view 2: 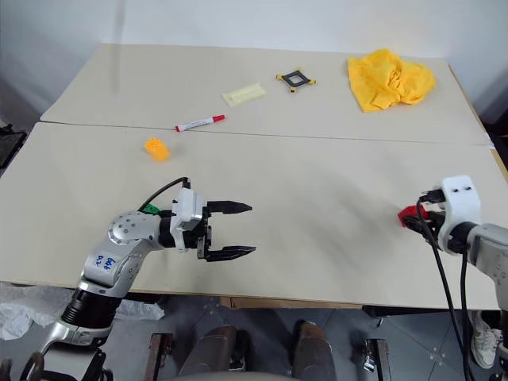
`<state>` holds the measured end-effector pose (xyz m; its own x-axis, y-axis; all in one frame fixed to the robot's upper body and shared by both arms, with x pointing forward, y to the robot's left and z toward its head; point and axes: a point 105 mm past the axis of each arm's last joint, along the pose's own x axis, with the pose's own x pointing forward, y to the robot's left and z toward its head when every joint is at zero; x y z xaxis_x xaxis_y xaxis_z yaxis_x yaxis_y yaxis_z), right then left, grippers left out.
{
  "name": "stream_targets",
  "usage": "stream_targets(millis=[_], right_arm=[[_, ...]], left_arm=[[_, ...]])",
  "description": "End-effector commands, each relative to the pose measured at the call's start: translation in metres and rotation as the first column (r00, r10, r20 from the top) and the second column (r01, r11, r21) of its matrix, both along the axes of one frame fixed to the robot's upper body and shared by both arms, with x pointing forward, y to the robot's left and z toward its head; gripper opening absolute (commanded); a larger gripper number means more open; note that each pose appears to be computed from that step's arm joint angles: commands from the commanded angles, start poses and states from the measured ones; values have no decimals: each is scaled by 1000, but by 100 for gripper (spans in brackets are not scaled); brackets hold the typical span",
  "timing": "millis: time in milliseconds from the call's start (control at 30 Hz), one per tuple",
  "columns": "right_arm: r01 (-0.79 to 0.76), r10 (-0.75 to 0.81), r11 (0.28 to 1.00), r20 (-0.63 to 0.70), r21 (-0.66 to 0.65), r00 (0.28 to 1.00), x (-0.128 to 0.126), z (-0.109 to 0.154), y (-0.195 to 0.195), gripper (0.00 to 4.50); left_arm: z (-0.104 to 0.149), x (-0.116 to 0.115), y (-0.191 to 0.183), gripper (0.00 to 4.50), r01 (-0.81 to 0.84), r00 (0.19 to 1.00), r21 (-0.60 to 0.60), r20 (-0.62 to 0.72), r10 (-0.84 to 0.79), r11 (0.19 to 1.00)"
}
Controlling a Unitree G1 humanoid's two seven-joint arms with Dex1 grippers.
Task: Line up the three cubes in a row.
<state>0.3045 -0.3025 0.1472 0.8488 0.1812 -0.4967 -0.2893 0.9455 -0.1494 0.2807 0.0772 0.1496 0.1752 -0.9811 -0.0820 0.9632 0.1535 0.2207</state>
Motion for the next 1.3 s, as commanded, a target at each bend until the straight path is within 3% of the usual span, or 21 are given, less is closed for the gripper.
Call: stream_targets(millis=[33, 133, 300, 500, 800, 967, 1100, 1167, 1300], right_arm=[[-381, 397, 913, 112, -144, 911, 9, 34, 46, 149], [-656, 683, 724, 95, -213, 724, 13, 42, 87, 149], [-822, 832, 525, -69, -220, 550, 43, 36, 127, 149], [-879, 845, 405, -266, -251, 465, 69, 17, 140, 149], [-894, 859, 377, -271, -241, 435, 79, 3, 141, 149], [-895, 886, 372, -193, -246, 421, 83, 12, 148, 319], [-901, 942, 316, -10, -298, 334, 74, 42, 150, 448], [-907, 960, 275, 148, -320, 239, 61, 61, 151, 448], [-929, 937, 260, 303, -263, 176, 38, 66, 142, 448]], left_arm=[[9, 1, 8, 450, -27, 999, -15, 39, 27, 1000], [8, 0, 14, 450, -45, 998, -12, 32, 45, 999], [6, -2, 18, 450, -59, 998, 1, 26, 59, 998], [7, -8, 23, 450, -93, 995, 7, 33, 93, 996], [8, -10, 31, 450, -141, 989, 15, 37, 140, 990], [17, -5, 41, 450, -187, 981, -6, 56, 187, 982], [35, -5, 68, 450, -291, 951, -58, 91, 296, 955], [47, -8, 90, 450, -354, 925, -125, 100, 367, 927], [46, -22, 137, 450, -509, 851, -107, 88, 518, 854]])
